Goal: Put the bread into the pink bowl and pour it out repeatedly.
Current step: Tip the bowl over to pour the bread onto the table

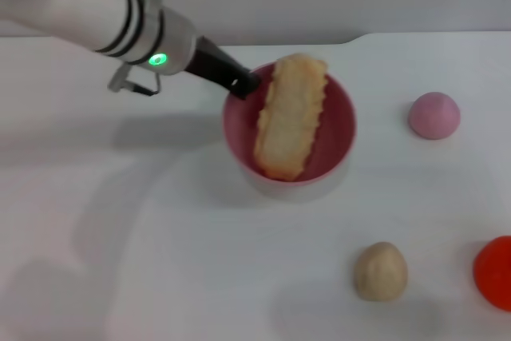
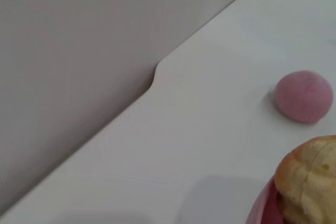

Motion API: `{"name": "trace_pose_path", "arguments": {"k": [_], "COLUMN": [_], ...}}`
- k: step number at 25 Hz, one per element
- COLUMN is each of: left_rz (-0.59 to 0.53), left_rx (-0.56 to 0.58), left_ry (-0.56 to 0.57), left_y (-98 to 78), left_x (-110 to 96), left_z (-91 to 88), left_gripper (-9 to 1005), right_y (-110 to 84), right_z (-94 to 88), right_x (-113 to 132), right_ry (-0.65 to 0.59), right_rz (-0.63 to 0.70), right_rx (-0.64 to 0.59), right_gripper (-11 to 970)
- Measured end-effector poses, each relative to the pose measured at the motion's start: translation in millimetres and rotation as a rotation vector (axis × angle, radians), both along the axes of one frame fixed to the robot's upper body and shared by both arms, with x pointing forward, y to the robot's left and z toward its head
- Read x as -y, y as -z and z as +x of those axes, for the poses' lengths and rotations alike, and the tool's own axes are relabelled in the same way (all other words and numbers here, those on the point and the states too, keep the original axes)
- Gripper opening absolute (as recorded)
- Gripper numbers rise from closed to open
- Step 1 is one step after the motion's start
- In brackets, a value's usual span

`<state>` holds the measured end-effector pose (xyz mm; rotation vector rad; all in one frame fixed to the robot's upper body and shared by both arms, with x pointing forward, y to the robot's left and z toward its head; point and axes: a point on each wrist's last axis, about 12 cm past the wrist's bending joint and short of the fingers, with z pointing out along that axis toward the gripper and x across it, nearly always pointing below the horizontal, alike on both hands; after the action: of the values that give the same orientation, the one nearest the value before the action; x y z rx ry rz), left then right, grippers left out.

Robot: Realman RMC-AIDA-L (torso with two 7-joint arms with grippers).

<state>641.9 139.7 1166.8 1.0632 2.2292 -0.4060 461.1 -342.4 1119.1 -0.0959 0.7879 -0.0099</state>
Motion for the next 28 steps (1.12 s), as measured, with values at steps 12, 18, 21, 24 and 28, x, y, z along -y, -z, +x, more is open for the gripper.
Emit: {"name": "trace_pose_path", "arguments": {"k": [12, 18, 21, 24, 28], "left_rz": [0.008, -0.038, -0.067, -0.089, -0.087], "left_rx": [0.277, 0.433, 0.508, 0.615, 0.755], "left_ry": [0.159, 0.220, 0.226, 0.238, 0.277], "left_y": [2.1, 15.2, 19.7, 22.1, 26.5], "left_x": [76.4, 97.7, 100.9, 101.6, 103.5], "left_z": [-24.5, -43.5, -49.7, -55.0, -64.0], "left_gripper": [46, 46, 46, 46, 46], "right_y": [23.2, 24.6, 24.8, 25.0, 24.3], "right_z": [-35.7, -38.0, -39.1, -41.1, -43.3], "right_x": [36.7, 35.8, 33.8, 31.7, 28.3], "right_ry": [0.288, 0.286, 0.274, 0.259, 0.240], "right_rz": [0.080, 0.075, 0.069, 0.063, 0.056], "right_rx": [0.009, 0.009, 0.014, 0.022, 0.041], "right_gripper": [532, 532, 533, 533, 532]}}
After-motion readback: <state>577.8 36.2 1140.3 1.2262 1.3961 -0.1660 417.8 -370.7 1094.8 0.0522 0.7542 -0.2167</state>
